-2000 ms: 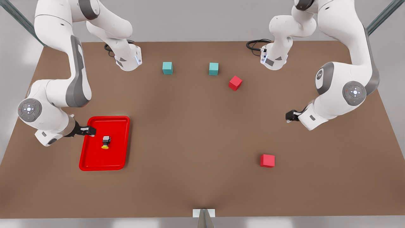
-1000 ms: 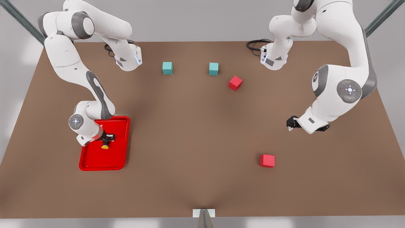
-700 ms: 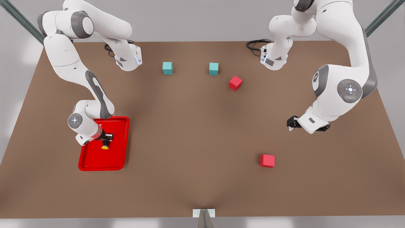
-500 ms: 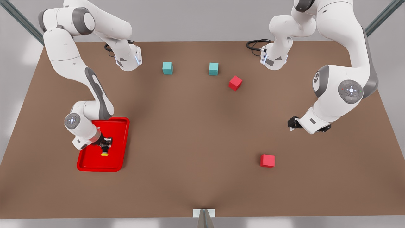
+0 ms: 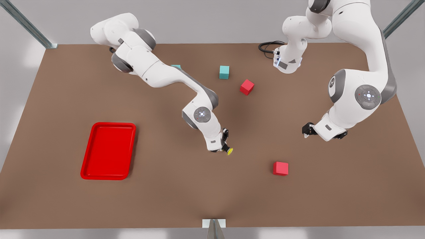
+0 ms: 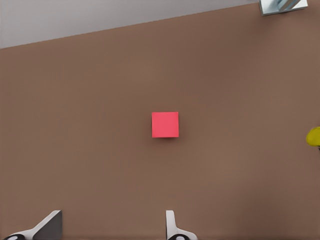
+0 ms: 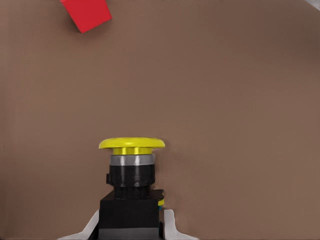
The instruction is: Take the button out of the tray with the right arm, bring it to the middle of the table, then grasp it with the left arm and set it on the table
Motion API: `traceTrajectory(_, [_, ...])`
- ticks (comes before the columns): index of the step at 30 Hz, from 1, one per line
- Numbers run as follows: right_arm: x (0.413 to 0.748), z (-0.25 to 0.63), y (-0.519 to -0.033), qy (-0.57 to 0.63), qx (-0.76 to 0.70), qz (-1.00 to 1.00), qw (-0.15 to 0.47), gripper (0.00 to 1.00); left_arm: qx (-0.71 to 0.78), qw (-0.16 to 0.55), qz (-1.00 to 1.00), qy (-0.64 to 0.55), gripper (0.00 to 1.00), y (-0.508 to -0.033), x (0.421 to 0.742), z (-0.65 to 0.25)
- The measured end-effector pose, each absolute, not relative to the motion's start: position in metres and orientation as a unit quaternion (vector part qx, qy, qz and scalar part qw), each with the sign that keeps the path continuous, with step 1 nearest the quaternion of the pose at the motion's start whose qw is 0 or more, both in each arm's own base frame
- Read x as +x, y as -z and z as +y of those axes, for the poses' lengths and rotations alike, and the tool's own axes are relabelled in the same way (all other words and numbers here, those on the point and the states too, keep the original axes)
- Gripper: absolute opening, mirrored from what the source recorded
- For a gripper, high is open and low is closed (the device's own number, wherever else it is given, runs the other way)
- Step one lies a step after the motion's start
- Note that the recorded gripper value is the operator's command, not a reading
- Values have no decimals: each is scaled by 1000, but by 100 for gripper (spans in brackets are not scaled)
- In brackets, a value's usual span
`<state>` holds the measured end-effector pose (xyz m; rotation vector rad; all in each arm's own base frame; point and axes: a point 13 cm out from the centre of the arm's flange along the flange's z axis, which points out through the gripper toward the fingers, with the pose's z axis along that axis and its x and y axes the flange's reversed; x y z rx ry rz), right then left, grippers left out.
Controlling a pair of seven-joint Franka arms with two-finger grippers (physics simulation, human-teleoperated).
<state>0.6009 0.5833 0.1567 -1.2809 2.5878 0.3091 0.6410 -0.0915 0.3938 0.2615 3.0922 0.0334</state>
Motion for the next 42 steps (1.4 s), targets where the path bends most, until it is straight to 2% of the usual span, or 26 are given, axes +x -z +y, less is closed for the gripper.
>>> traceTrajectory(2, [574, 601, -147, -117, -486, 859, 111, 39, 85, 19, 996, -11, 100, -393, 641, -92])
traceTrajectory(4, [540, 606, -106, -119, -535, 831, 97, 43, 84, 19, 996, -11, 100, -393, 641, -92])
traceTrajectory(6, [532, 609, -91, -120, -571, 805, 108, 46, 85, 20, 996, -11, 100, -393, 641, -92])
traceTrajectory(7, [533, 609, -87, -119, -588, 792, 115, 55, 85, 20, 996, -11, 100, -393, 642, -92])
traceTrajectory(8, [535, 608, -81, -116, -603, 780, 119, 100, 85, 20, 996, -11, 100, -394, 641, -92])
traceTrajectory(11, [543, 610, -81, -107, -642, 746, 138, 100, 85, 19, 996, -11, 100, -393, 641, -91])
traceTrajectory(13, [562, 611, -109, -98, -659, 729, 158, 100, 85, 19, 996, -11, 100, -393, 641, -91])
traceTrajectory(14, [584, 600, -147, -89, -658, 727, 176, 100, 84, 19, 996, -10, 100, -392, 641, -91])
traceTrajectory(16, [637, 551, -278, -36, -649, 727, 220, 99, 77, 19, 997, 4, 100, -392, 642, -98])
traceTrajectory(17, [660, 508, -342, 4, -636, 736, 232, 93, 68, 21, 997, 17, 100, -396, 642, -109])
traceTrajectory(18, [686, 454, -387, 38, -612, 755, 233, 100, 60, 25, 997, 33, 100, -403, 642, -134])
traceTrajectory(19, [722, 383, -441, 64, -571, 781, 243, 100, 60, 20, 997, 50, 100, -404, 635, -178])
traceTrajectory(20, [749, 303, -473, 84, -527, 812, 236, 100, 65, 13, 996, 60, 100, -402, 621, -230])
traceTrajectory(21, [760, 211, -477, 87, -473, 853, 204, 96, 67, 6, 996, 61, 100, -400, 605, -279])
traceTrajectory(22, [745, 125, -458, 75, -415, 893, 156, 98, 63, 1, 996, 59, 100, -397, 588, -318])
traceTrajectory(24, [690, 32, -432, 54, -329, 939, 89, 100, 22, -15, 998, 49, 100, -379, 571, -352])
traceTrajectory(26, [648, -9, -431, 47, -266, 961, 50, 100, -17, -27, 999, 22, 100, -351, 557, -379])
traceTrajectory(29, [617, -21, -431, 37, -211, 977, 12, 100, -96, -24, 995, -2, 100, -336, 554, -386])
traceTrajectory(35, [621, -4, -411, -7, -138, 990, -13, 100, -240, -16, 970, -21, 100, -326, 558, -381])
traceTrajectory(37, [623, 5, -415, -11, -124, 992, -11, 100, -260, -14, 965, -21, 100, -321, 546, -403])
traceTrajectory(39, [624, 8, -417, -13, -109, 994, -10, 100, -271, -12, 962, -24, 100, -296, 531, -438])
traceTrajectory(42, [623, 8, -418, -16, -85, 996, -12, 100, -312, -10, 949, -36, 100, -237, 535, -458])
